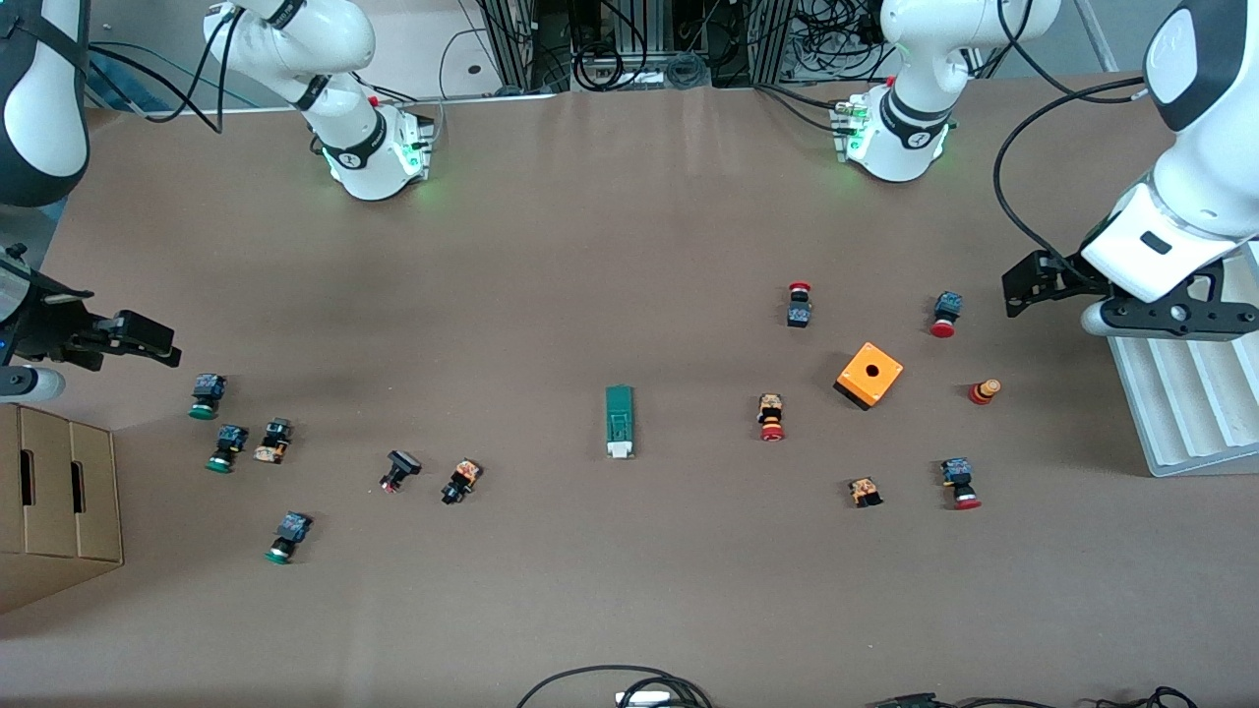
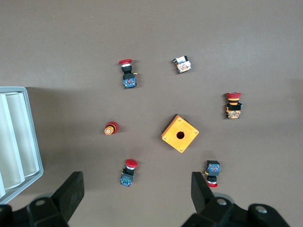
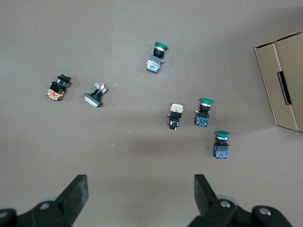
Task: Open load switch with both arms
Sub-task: 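Raise both arms from rest toward the table center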
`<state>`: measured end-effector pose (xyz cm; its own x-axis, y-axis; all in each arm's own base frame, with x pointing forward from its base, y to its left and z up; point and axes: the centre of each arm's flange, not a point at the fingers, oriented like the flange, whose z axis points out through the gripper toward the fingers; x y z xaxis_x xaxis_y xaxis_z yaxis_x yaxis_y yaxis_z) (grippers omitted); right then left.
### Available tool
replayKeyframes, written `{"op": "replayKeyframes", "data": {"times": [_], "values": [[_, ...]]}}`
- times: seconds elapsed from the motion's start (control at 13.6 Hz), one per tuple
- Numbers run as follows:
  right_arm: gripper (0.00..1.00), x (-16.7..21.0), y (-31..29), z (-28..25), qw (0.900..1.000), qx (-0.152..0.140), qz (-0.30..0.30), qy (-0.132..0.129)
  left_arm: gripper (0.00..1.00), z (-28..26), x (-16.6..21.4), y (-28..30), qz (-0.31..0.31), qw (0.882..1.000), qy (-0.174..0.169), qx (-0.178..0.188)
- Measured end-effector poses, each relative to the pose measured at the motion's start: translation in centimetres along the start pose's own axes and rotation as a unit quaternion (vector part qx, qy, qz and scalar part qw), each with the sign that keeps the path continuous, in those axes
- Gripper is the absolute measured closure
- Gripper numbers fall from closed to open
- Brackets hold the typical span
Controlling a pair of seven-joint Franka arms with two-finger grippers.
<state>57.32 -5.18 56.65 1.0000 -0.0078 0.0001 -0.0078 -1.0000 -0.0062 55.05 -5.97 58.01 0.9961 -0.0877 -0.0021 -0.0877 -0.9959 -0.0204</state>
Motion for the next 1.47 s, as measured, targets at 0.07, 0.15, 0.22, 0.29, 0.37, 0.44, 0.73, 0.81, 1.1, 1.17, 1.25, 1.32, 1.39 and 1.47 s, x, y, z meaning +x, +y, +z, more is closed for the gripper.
{"op": "replayKeyframes", "data": {"times": [0.07,0.15,0.22,0.29,0.37,0.44,0.73,0.81,1.1,1.17,1.25,1.32,1.39,1.47], "values": [[0.0,0.0,0.0,0.0,1.0,0.0,-0.001,0.0,0.0,0.0,0.0,0.0,0.0,1.0,0.0,0.0],[0.0,0.0,0.0,0.0,1.0,0.0,-0.002,0.0,0.0,0.0,0.0,0.0,0.0,1.0,0.0,0.0],[0.0,0.0,-0.1,0.0,1.0,0.0,-0.002,0.0,0.0,0.0,0.0,0.0,0.0,1.0,0.0,0.0],[0.0,0.0,-0.1,0.0,1.0,0.0,-0.002,0.0,0.0,0.0,0.0,0.0,0.0,1.0,0.0,0.0],[0.0,0.0,-0.1,0.0,1.0,0.0,-0.002,0.0,0.0,0.0,0.0,0.0,0.0,1.0,0.0,0.0],[0.0,0.0,-0.1,0.0,1.0,0.0,-0.002,0.0,0.0,0.0,0.0,0.0,0.0,1.0,0.0,0.0],[0.0,0.1,-0.2,0.3,1.0,0.0,-0.004,-0.002,0.0,0.2,0.1,0.0,0.0,1.0,-0.002,0.0],[0.0,0.2,-0.2,0.5,1.0,0.0,-0.005,-0.004,0.0,0.5,0.2,0.1,0.001,1.0,-0.005,-0.001],[0.0,1.1,-1.7,2.3,1.0,0.012,-0.02,-0.017,0.0,2.9,1.0,0.3,0.004,0.999,-0.032,-0.002],[0.0,1.5,-2.7,3.0,0.999,0.026,-0.023,-0.017,0.0,3.4,1.0,0.3,0.004,0.999,-0.044,-0.002],[0.0,2.1,-3.5,3.8,0.999,0.044,-0.024,-0.014,0.0,3.7,0.9,0.3,0.004,0.998,-0.057,-0.002],[0.0,2.8,-4.1,4.7,0.998,0.064,-0.02,-0.011,0.0,3.9,0.9,0.3,0.004,0.998,-0.066,-0.002],[0.0,3.4,-4.6,5.8,0.996,0.086,-0.015,-0.009,0.0,3.9,1.0,0.3,0.005,0.998,-0.07,-0.003],[0.0,4.0,-5.0,6.8,0.995,0.1,-0.011,-0.009,0.0,4.2,1.1,0.3,0.006,0.997,-0.073,-0.003]]}}
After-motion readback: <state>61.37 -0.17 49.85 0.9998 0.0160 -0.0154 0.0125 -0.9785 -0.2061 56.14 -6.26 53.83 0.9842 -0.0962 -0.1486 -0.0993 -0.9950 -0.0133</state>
